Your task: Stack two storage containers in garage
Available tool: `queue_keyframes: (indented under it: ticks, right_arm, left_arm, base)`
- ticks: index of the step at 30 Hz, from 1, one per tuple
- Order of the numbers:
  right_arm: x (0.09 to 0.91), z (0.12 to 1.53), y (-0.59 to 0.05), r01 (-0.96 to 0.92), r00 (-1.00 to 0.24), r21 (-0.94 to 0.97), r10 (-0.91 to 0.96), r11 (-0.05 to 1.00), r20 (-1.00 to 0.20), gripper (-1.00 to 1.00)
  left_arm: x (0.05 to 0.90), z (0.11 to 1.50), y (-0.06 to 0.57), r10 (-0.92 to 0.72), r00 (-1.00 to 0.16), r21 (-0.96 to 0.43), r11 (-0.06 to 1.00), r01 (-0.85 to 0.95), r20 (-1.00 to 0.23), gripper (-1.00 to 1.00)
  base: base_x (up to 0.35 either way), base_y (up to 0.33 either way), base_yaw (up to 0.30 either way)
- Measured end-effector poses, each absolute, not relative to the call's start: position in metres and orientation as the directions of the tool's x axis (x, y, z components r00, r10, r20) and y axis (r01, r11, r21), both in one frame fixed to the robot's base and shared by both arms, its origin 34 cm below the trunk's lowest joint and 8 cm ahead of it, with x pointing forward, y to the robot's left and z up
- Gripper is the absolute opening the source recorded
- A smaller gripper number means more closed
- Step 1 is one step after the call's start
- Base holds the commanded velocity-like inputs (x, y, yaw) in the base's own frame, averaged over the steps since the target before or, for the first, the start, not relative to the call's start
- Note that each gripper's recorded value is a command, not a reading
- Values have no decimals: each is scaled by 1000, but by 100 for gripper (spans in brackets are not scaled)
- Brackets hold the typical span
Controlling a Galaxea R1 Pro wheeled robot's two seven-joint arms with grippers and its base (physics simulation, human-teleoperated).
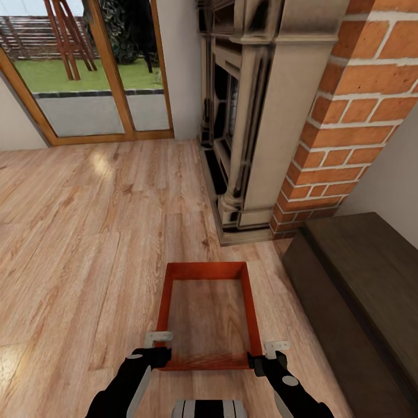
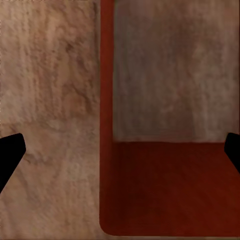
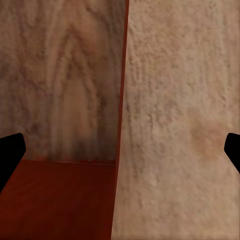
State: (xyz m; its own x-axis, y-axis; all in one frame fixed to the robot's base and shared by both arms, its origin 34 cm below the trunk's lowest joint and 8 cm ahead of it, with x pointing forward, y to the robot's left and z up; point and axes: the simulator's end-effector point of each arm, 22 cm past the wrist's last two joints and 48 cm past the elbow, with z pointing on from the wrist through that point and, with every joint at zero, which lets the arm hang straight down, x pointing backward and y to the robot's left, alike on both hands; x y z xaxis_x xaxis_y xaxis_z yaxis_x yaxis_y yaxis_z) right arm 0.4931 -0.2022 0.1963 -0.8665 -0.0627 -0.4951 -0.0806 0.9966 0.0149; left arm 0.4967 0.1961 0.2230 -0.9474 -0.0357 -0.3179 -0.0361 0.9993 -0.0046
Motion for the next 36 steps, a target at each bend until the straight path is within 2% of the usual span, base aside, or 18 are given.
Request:
queue_keyframes:
  ticks: [36]
  right_arm:
    - [492, 192, -202, -81, -867, 15, -63, 997, -495, 100]
  left_arm:
    - [496, 218, 197, -37, -947, -2, 999, -38, -319, 100]
  base:
    - [0, 0, 0]
